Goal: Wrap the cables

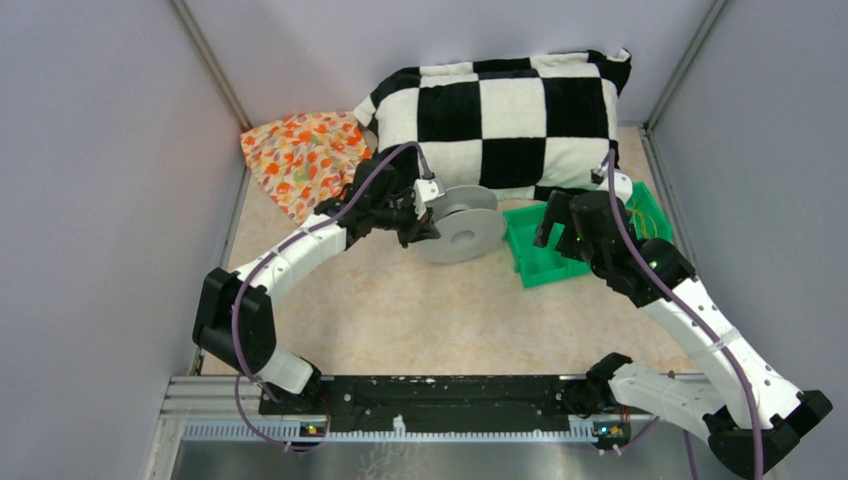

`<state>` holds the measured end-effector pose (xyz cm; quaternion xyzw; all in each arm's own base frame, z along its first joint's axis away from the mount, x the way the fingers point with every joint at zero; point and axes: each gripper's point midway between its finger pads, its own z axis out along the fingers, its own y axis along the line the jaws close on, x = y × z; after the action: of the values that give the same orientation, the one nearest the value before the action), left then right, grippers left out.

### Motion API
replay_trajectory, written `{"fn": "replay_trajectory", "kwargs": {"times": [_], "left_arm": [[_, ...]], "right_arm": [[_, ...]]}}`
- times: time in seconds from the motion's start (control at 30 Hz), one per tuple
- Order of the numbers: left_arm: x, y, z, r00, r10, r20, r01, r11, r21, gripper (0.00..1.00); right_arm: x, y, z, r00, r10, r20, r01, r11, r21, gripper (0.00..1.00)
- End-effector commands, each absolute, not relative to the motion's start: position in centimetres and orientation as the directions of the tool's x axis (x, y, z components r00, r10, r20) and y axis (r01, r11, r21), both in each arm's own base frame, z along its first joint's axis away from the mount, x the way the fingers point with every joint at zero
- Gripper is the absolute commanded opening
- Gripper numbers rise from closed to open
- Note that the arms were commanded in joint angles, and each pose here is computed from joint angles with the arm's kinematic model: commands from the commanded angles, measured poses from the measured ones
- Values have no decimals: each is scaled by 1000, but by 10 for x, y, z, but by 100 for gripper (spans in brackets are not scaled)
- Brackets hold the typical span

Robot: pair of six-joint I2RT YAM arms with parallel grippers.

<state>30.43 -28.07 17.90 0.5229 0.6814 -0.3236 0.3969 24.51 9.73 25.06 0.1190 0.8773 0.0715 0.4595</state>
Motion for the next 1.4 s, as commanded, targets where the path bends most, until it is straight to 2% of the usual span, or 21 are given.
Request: {"fn": "replay_trajectory", "kwargs": {"times": [0.0, 0.07, 0.13, 0.2, 0.23, 0.3, 0.4, 0.5, 0.6, 0.73, 0.93, 1.13, 1.27, 1.3, 1.37], "left_arm": [[334, -283, 206, -97, 419, -903, 949, 314, 43, 0], [344, -278, 210, -177, 422, -889, 919, 395, 4, 0], [358, -270, 222, -279, 376, -884, 845, 533, -40, 0], [368, -260, 235, -469, 195, -862, 665, 720, -199, 0], [368, -257, 240, -509, 128, -851, 600, 762, -244, 0], [364, -256, 249, -515, 35, -856, 510, 815, -273, 0], [356, -260, 262, -398, -71, -915, 411, 878, -247, 0], [349, -273, 267, -436, -195, -878, 324, 877, -356, 0], [349, -284, 251, -483, -167, -860, 246, 916, -316, 0], [346, -300, 243, -449, -199, -871, 220, 920, -323, 0], [354, -309, 231, -459, -213, -863, 149, 939, -311, 0], [349, -315, 220, -501, -189, -844, 148, 943, -300, 0], [339, -329, 211, -544, -162, -823, 222, 918, -327, 0], [337, -335, 210, -551, -142, -822, 261, 907, -331, 3], [331, -346, 208, -572, -111, -812, 315, 885, -343, 17]], "right_arm": [[247, 93, 262, -511, 306, -804, 157, 952, 262, 99], [245, 91, 262, -502, 312, -807, 161, 950, 267, 99], [244, 90, 260, -499, 313, -808, 161, 950, 268, 99], [244, 87, 258, -496, 305, -813, 170, 952, 254, 99], [245, 85, 258, -494, 301, -816, 177, 953, 244, 99], [247, 84, 260, -492, 287, -822, 179, 957, 227, 99], [253, 88, 264, -491, 267, -829, 163, 963, 214, 99], [258, 93, 267, -495, 260, -829, 150, 965, 213, 99], [260, 96, 268, -497, 266, -826, 143, 964, 224, 99], [257, 100, 261, -511, 275, -814, 132, 961, 242, 99], [246, 152, 227, -596, 273, -755, -88, 913, 399, 98], [241, 169, 200, -647, 319, -693, -88, 871, 484, 97], [243, 172, 194, -657, 326, -680, -74, 870, 487, 97], [243, 172, 192, -661, 327, -676, -69, 870, 488, 97], [244, 174, 189, -668, 325, -669, -67, 870, 489, 97]]}}
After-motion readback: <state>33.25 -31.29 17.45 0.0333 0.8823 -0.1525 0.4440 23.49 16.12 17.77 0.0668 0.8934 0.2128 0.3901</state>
